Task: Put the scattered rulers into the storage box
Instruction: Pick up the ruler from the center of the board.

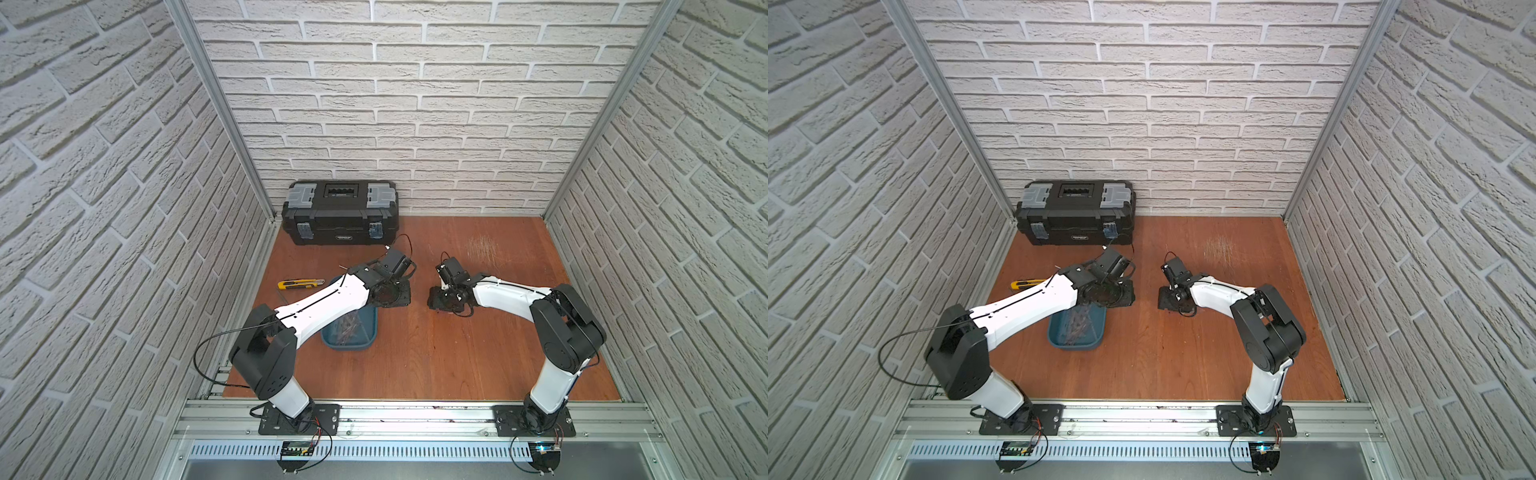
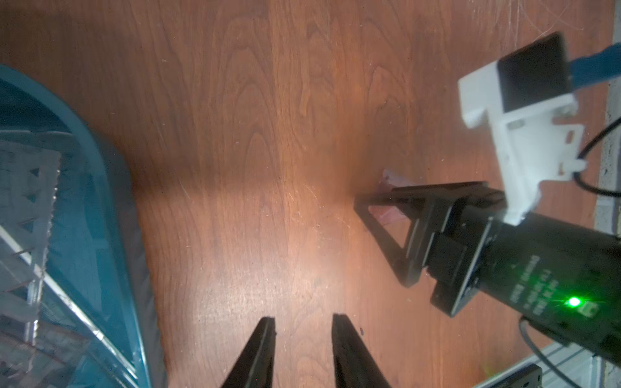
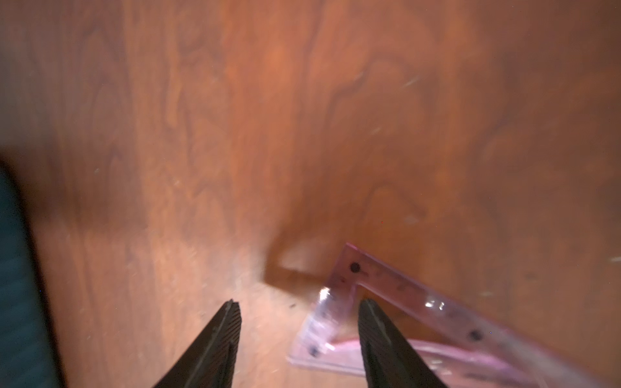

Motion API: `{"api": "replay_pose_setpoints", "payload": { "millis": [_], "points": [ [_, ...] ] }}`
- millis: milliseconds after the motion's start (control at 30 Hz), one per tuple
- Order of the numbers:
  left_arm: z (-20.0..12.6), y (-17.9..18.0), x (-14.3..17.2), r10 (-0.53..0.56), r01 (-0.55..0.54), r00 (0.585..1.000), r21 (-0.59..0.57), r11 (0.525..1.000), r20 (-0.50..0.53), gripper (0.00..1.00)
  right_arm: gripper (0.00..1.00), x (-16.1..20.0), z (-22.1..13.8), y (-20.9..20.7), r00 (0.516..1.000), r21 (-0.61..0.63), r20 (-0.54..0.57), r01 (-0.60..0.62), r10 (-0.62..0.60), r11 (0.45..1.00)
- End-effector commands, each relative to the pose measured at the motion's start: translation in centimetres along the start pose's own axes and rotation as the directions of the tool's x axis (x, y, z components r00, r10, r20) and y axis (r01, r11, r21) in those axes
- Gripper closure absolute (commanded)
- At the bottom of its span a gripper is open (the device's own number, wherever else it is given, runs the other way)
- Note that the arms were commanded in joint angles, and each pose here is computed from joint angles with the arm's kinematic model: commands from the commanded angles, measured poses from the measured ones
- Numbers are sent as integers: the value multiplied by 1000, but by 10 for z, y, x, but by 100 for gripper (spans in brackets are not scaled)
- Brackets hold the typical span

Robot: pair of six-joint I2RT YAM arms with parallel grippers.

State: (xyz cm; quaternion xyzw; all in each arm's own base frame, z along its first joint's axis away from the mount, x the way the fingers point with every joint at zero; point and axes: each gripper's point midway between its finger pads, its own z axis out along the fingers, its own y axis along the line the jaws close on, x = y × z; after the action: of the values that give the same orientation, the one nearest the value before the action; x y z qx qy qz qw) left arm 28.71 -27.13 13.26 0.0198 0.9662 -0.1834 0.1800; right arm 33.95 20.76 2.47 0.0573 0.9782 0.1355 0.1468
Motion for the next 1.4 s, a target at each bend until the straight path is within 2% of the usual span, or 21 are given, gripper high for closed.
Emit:
{"api": "replay_pose_setpoints", "payload": {
  "millis": [0, 233, 433, 700, 900, 1100, 1367],
  "points": [
    [-12, 13, -3, -24, 24, 999, -18, 1000, 29, 66, 40, 25, 14, 11, 995, -2, -97, -9, 9, 1000],
    [-27, 29, -4, -52, 53, 997, -31, 998, 57, 65, 40, 37, 22, 47, 991, -41, -122, 47, -51, 998],
    [-32, 38, -2, -63, 66, 996, -38, 997, 62, 65, 40, 50, 16, 58, 987, -53, -129, 84, -90, 995],
    [-30, 37, -3, -65, 66, 996, -29, 997, 58, 65, 40, 69, -5, 32, 982, -3, -131, 136, -135, 991],
    [-23, 34, -4, -65, 66, 997, -16, 998, 49, 65, 40, 80, -6, 11, 980, 41, -140, 146, -139, 988],
    [-20, 32, -4, -67, 67, 997, -11, 998, 45, 65, 40, 67, -14, 21, 979, 35, -114, 174, -169, 984],
    [-21, 29, -7, -58, 59, 997, -2, 998, 49, 65, 40, 27, -79, 39, 967, 48, 35, 250, -252, 967]
  ]
}}
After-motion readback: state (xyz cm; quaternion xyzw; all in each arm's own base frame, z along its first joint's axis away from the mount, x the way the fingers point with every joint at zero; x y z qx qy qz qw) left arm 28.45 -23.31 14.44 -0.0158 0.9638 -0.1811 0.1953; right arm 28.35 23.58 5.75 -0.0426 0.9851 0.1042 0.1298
